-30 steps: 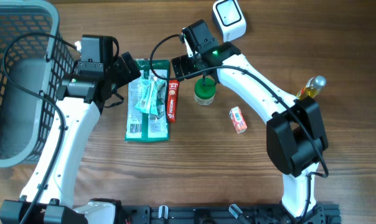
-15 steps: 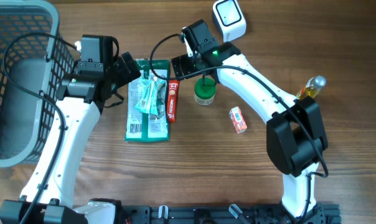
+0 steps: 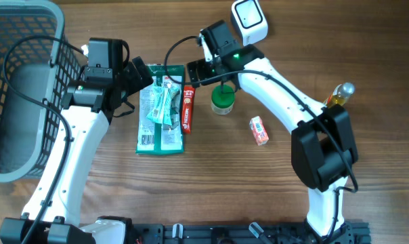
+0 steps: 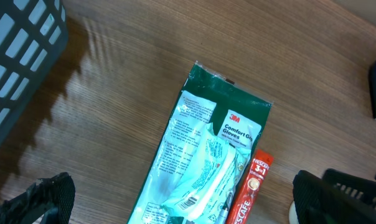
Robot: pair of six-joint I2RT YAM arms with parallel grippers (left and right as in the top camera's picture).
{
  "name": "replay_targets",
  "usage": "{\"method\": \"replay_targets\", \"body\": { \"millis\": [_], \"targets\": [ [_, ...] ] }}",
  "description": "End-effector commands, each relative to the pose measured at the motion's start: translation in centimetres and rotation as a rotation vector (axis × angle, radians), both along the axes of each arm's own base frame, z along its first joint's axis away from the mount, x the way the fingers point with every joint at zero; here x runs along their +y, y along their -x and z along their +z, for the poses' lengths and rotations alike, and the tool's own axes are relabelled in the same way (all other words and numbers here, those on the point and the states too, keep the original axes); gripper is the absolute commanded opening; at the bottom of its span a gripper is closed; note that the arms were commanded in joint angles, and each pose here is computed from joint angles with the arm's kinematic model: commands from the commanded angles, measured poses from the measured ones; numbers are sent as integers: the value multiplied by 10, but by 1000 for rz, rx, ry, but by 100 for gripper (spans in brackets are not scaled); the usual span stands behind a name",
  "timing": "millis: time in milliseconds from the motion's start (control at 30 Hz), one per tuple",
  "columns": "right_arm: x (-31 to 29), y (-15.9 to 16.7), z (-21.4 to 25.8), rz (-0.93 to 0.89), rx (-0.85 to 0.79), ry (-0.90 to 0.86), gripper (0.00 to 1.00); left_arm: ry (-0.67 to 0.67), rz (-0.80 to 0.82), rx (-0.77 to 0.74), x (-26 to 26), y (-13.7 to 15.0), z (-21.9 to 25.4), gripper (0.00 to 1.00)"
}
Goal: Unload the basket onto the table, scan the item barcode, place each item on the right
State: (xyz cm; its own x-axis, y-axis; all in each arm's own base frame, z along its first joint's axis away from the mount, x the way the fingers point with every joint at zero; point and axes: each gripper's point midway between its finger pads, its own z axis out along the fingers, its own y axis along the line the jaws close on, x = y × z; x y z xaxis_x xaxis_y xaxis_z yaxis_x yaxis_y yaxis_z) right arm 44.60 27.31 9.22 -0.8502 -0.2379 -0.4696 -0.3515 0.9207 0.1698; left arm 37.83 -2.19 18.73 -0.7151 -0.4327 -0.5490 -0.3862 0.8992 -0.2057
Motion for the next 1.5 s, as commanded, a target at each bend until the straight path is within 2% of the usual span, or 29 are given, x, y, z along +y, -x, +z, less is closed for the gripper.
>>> {"method": "replay_targets", "body": {
  "millis": [0, 233, 333, 467, 767, 833, 967, 1267, 1467],
  "targets": [
    [-19, 2, -10, -88, 133, -92, 100, -4, 6, -16, 2, -2, 6, 100],
    [-49, 13, -22, -154, 182, 33, 100, -4, 6, -16, 2, -2, 6, 100],
    [-30, 27, -20, -79, 249, -56, 100, -4, 6, -16, 2, -2, 6, 100],
    [-34, 45, -25, -78, 320, -28, 99, -4, 6, -16, 2, -2, 6, 100],
    [-40, 74, -35, -109, 250, 301, 100, -4, 6, -16, 2, -2, 6, 100],
    [-45, 79, -35, -121, 250, 343, 99, -4, 6, -16, 2, -2, 6, 100],
    [-39, 90, -36, -97, 302, 315, 100, -4, 6, -16, 2, -2, 6, 100],
    [-49, 60, -35, -131, 231, 284, 100, -4, 6, -16, 2, -2, 6, 100],
    [-40, 62, -35, -115, 251, 231, 99, -4, 6, -16, 2, -2, 6, 100]
  ]
}}
